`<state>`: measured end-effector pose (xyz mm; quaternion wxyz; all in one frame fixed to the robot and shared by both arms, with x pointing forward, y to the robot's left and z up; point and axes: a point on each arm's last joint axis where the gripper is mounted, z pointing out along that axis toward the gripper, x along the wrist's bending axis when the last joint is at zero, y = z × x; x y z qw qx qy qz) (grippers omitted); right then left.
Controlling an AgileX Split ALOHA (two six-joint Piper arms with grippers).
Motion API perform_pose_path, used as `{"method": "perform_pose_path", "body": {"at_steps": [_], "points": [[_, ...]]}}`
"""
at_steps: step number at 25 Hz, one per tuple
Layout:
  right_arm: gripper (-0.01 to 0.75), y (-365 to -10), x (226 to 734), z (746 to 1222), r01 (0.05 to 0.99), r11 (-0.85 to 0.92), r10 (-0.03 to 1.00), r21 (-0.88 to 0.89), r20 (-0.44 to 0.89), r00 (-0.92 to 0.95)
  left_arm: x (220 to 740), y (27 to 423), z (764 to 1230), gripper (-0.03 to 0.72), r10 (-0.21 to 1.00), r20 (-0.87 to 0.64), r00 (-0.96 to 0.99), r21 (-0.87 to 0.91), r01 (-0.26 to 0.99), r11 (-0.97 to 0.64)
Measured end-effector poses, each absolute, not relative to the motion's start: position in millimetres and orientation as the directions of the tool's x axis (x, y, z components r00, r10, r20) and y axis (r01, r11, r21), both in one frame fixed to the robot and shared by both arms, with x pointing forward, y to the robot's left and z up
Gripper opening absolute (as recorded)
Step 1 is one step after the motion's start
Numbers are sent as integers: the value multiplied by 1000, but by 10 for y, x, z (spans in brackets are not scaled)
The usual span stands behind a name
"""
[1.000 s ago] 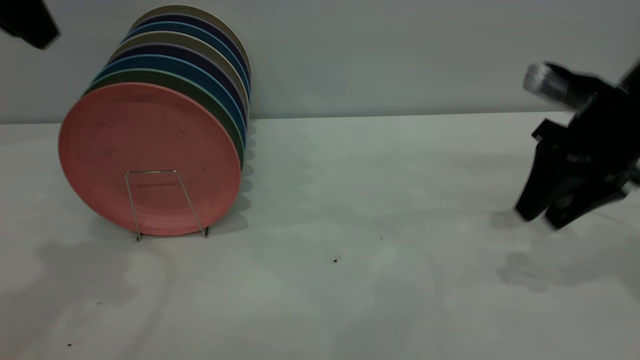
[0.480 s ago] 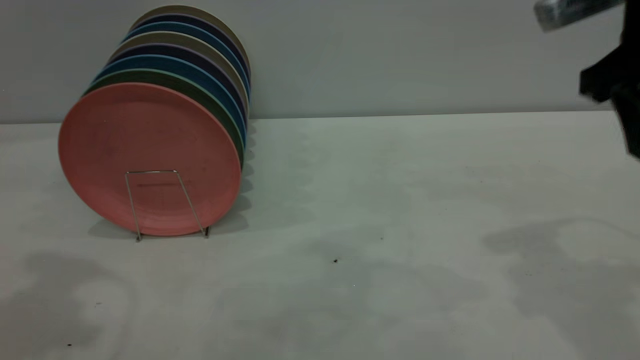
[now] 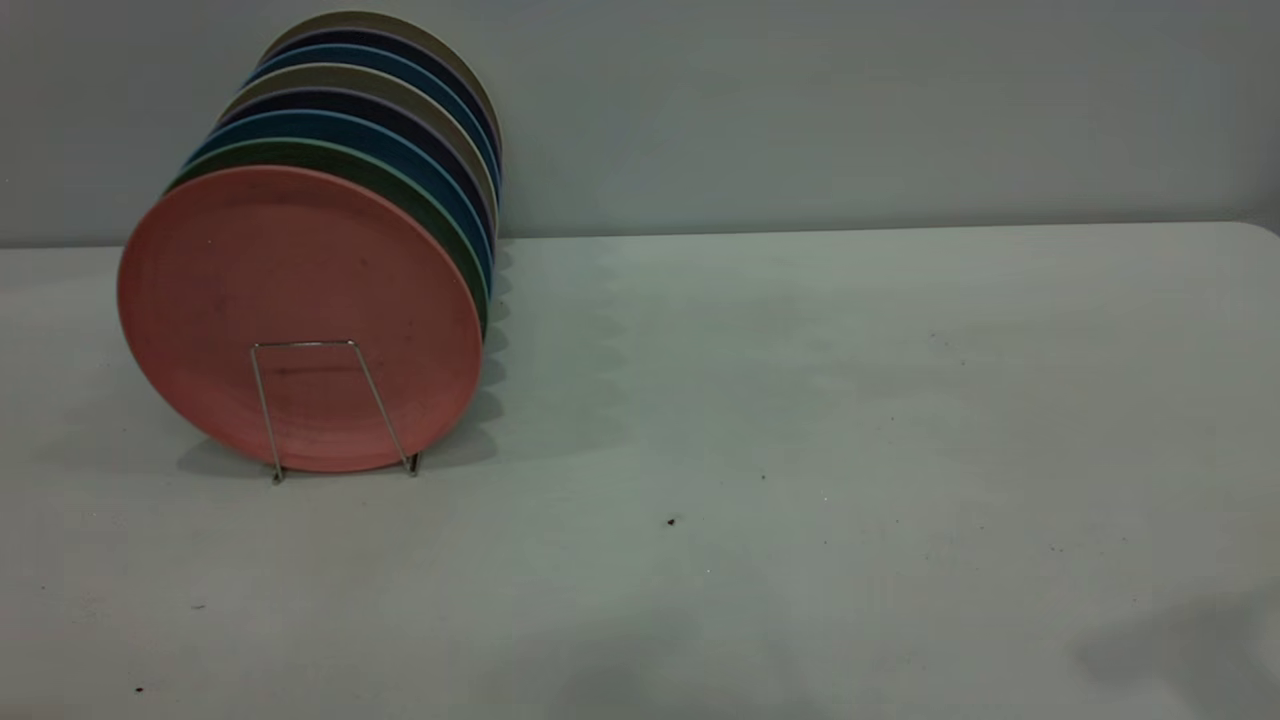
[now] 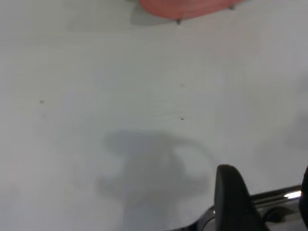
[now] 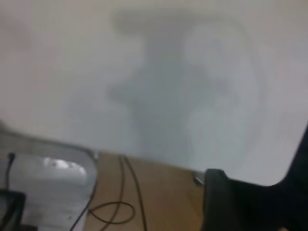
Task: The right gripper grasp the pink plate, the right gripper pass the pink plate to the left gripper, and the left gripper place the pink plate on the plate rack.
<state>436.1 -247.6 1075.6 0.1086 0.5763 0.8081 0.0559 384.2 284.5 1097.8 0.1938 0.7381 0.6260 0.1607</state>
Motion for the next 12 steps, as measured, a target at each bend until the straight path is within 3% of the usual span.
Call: {"method": "perform_pose_path", "body": {"at_steps": [12], "points": [[441,-2684,3084,10676,793,393,893,466,14,-450,2741,2936,10827,374,988,-11,156,633,766,-114]]}}
